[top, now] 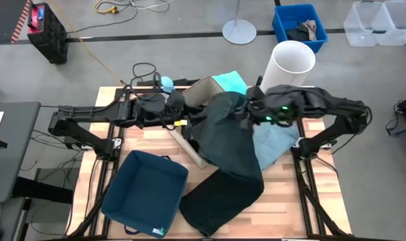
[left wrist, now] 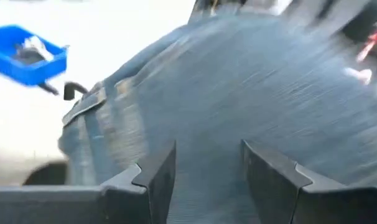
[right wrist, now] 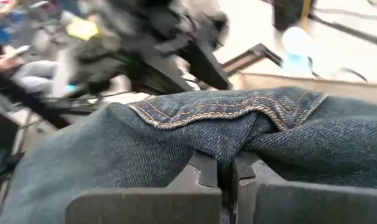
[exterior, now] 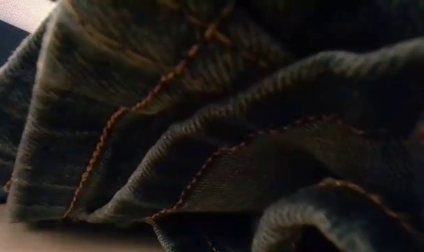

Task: Sort clothes
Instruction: Put the blue pants into the white laundry organizer

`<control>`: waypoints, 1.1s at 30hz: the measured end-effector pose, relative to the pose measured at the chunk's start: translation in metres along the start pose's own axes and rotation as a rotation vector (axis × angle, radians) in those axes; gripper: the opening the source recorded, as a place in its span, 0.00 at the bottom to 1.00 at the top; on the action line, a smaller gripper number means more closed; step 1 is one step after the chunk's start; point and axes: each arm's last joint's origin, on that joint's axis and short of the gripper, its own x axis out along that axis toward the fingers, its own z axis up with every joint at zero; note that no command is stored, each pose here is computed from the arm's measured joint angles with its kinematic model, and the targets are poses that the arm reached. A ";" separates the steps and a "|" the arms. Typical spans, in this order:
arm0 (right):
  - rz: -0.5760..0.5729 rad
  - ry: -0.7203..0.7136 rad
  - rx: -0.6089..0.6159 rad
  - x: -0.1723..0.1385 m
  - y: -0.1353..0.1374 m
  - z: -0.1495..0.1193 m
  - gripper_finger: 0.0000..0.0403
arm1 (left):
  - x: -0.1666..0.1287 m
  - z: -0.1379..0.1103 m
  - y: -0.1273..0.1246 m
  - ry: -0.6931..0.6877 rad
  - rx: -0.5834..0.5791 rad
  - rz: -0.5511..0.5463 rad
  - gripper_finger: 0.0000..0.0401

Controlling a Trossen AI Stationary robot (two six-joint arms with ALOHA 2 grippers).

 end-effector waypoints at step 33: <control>0.029 0.241 0.330 0.123 -0.075 0.012 0.20 | -0.024 0.037 -0.015 -0.146 0.018 -0.044 0.43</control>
